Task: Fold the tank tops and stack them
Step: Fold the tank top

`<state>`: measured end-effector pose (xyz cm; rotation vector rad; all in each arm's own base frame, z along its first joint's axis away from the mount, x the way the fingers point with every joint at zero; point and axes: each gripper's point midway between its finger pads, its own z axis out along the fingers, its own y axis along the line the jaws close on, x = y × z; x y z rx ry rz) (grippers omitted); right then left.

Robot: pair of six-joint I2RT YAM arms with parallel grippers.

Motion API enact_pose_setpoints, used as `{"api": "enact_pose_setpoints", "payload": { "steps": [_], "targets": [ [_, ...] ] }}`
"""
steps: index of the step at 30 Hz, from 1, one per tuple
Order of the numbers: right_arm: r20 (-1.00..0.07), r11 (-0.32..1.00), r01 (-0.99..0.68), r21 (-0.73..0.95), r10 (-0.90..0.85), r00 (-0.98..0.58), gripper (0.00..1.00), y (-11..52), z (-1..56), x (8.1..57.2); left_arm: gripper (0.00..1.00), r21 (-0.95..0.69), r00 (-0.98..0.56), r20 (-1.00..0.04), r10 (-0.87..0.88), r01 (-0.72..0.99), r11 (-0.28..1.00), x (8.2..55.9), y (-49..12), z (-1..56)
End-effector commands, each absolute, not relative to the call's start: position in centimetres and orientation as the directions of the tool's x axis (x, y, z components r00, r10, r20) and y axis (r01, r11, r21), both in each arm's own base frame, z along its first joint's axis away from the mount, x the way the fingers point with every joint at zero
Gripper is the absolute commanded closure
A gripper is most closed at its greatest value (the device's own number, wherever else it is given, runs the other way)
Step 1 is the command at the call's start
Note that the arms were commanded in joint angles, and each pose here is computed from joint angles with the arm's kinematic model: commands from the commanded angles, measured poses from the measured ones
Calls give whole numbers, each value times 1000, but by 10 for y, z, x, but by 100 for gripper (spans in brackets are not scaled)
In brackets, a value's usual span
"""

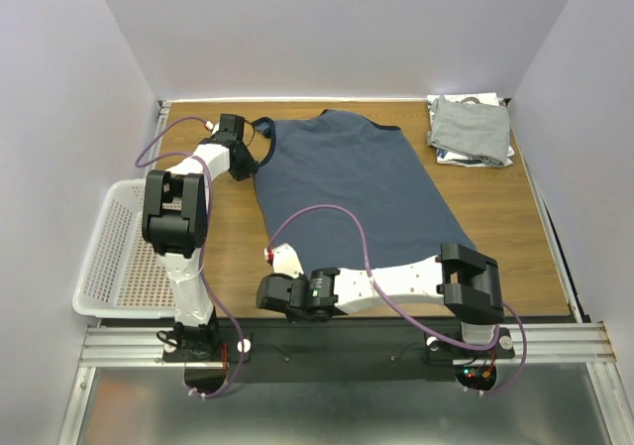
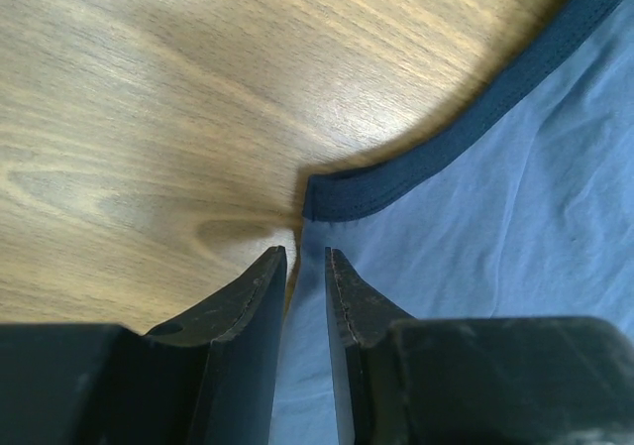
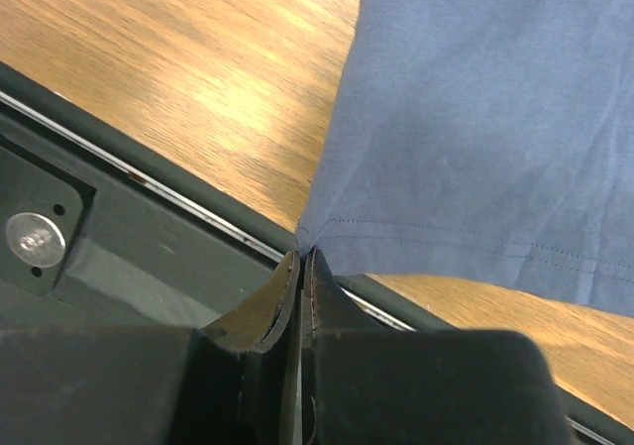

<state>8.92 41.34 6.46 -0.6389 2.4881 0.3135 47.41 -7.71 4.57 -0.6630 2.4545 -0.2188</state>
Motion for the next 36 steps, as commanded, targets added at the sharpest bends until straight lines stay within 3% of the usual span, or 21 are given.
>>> {"api": "enact_pose_setpoints", "payload": {
  "steps": [1,24,31,34,36],
  "targets": [
    [-586,859,-490,149,-323,-743,98,418,84,89,66,-296,-686,-517,-512,-418,859,480,-72,49],
    [-576,849,-489,201,-301,-760,99,411,96,81,66,-269,-670,-537,-512,-438,857,481,-68,31],
    [-570,844,-492,212,-303,-764,100,410,96,78,83,-283,-657,-551,-515,-433,856,483,-72,33],
    [-563,840,-496,217,-307,-767,100,411,95,77,100,-277,-630,-579,-518,-445,851,484,-66,45],
    [-556,831,-507,228,-317,-769,100,414,94,74,100,-266,-601,-604,-523,-467,844,482,-59,59]
  ]
}}
